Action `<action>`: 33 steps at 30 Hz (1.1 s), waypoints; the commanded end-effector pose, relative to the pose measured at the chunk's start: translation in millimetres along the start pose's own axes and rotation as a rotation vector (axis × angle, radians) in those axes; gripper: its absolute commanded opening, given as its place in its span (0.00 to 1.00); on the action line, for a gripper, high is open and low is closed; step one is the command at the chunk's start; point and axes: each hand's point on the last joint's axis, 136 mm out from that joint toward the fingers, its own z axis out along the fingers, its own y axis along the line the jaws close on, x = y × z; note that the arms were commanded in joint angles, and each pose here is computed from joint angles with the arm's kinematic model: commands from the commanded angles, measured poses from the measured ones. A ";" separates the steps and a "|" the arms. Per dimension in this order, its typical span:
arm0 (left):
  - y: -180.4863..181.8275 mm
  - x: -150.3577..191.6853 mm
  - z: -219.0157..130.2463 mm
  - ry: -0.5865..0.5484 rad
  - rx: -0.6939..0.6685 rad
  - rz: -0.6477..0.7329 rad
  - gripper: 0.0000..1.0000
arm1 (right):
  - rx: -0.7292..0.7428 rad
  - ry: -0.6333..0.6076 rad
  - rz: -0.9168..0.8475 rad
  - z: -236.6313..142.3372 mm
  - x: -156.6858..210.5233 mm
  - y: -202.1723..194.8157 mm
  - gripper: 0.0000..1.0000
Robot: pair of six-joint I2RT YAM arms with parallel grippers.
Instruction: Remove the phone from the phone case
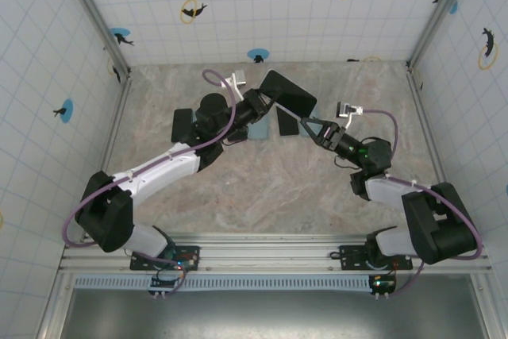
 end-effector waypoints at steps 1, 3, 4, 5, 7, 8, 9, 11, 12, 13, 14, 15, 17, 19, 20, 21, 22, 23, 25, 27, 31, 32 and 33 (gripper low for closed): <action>-34.4 -21.6 -6.2 -0.073 0.084 0.058 0.00 | -0.026 0.016 -0.015 -0.2 5.1 4.7 0.23; -33.0 -21.8 -7.7 -0.079 0.082 0.058 0.00 | -0.029 0.019 -0.013 -0.3 5.9 4.5 0.22; -33.3 -21.8 -7.7 -0.079 0.082 0.054 0.00 | -0.026 0.020 -0.013 -0.8 6.5 3.5 0.21; -33.7 -21.6 -7.6 -0.078 0.085 0.049 0.00 | -0.023 0.020 -0.014 -0.8 6.6 2.7 0.19; -38.3 -20.6 -6.7 -0.068 0.110 0.034 0.00 | -0.012 0.019 -0.016 -1.2 5.7 -0.8 0.19; -39.8 -19.2 -5.7 -0.058 0.119 0.029 0.00 | -0.010 0.017 -0.015 -1.1 4.6 -1.8 0.18; -40.6 -17.8 -4.9 -0.050 0.122 0.027 0.00 | -0.013 0.017 -0.015 -0.6 3.8 -1.2 0.17; -42.2 -15.4 -5.6 -0.037 0.133 0.010 0.00 | -0.014 0.020 -0.022 1.5 2.6 -1.4 0.14; -42.7 -14.4 -6.4 -0.033 0.141 -0.002 0.00 | -0.008 0.024 -0.029 2.2 2.8 -3.1 0.13; -44.5 -13.0 -7.2 -0.027 0.157 -0.022 0.00 | 0.010 0.028 -0.033 2.6 2.8 -7.5 0.12; -47.5 -11.3 -7.6 -0.016 0.176 -0.044 0.00 | 0.027 0.033 -0.042 2.7 3.5 -12.1 0.11; -52.1 -8.7 -7.4 -0.003 0.199 -0.062 0.00 | 0.040 0.041 -0.051 2.7 4.8 -16.1 0.10; -60.0 -3.5 -7.1 0.018 0.233 -0.097 0.00 | 0.067 0.052 -0.075 1.6 7.0 -24.6 0.09; -69.3 -0.8 -9.1 0.032 0.278 -0.133 0.00 | 0.099 0.065 -0.108 0.0 9.1 -34.2 0.08; -73.9 0.6 -10.2 0.038 0.299 -0.153 0.00 | 0.123 0.066 -0.125 -2.2 9.5 -40.8 0.08; -77.8 2.1 -10.3 0.046 0.312 -0.165 0.00 | 0.134 0.072 -0.145 -2.9 10.4 -44.3 0.08; -82.2 4.0 -10.6 0.054 0.325 -0.174 0.00 | 0.150 0.076 -0.163 -4.1 10.5 -48.9 0.08; -86.5 6.3 -10.7 0.064 0.339 -0.187 0.00 | 0.159 0.075 -0.182 -4.7 9.7 -51.4 0.07; -92.5 9.0 -10.5 0.083 0.372 -0.220 0.00 | 0.164 0.079 -0.219 -4.6 7.2 -53.9 0.06; -97.1 13.0 -9.7 0.103 0.400 -0.250 0.00 | 0.186 0.084 -0.248 -4.1 4.1 -59.5 0.06; -102.4 20.0 -9.6 0.124 0.413 -0.266 0.00 | 0.218 0.081 -0.254 -7.4 -3.5 -71.0 0.05; -103.6 19.5 -10.6 0.122 0.418 -0.266 0.00 | 0.224 0.080 -0.255 -8.2 -4.3 -73.6 0.05; -104.4 19.8 -11.0 0.122 0.419 -0.268 0.00 | 0.233 0.080 -0.252 -9.4 -5.4 -76.6 0.04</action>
